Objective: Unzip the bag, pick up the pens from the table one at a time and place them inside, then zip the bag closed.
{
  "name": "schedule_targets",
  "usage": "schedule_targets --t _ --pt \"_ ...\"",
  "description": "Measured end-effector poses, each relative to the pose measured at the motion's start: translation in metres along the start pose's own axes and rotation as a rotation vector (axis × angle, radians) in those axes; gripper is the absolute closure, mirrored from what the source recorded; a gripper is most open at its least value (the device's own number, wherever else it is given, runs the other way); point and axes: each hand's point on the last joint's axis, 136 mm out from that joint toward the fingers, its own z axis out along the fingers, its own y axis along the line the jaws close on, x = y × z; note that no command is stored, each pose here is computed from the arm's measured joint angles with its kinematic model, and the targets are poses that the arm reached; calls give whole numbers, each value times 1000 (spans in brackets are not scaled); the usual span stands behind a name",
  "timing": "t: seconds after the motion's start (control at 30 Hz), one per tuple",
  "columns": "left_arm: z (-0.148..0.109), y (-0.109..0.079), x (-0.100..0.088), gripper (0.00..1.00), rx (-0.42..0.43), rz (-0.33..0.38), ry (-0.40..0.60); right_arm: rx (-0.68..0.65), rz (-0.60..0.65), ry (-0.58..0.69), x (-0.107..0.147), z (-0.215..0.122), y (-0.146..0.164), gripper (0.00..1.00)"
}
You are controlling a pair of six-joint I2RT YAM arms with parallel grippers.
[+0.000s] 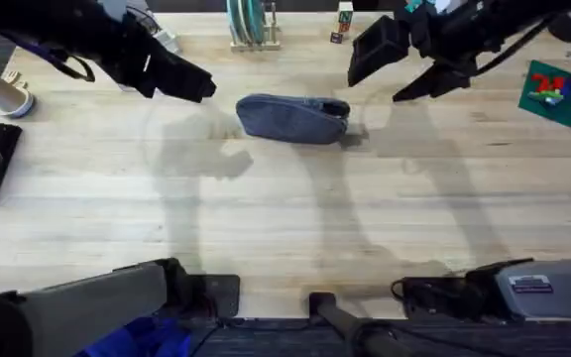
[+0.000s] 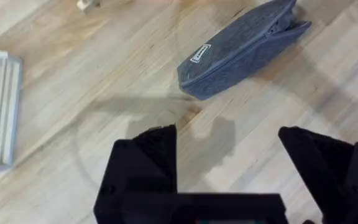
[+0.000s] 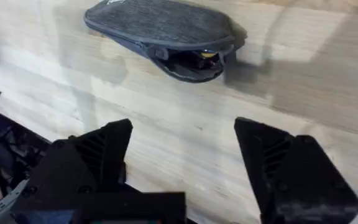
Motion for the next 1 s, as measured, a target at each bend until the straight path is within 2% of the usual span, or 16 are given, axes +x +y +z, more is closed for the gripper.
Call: schedule_targets --t 0.23,0.43,0.7,1.0 --pt "0 2 2 5 -9 -48 9 -8 -29 -1 0 3 8 6" --pt "0 2 2 5 -10 -57 9 -78 -101 -53 -11 14 32 6" --pt "0 2 2 5 -10 -58 9 -198 -51 -33 -1 53 34 6" --pt "0 2 2 5 -9 -58 9 -242 -8 -42 0 70 32 6"
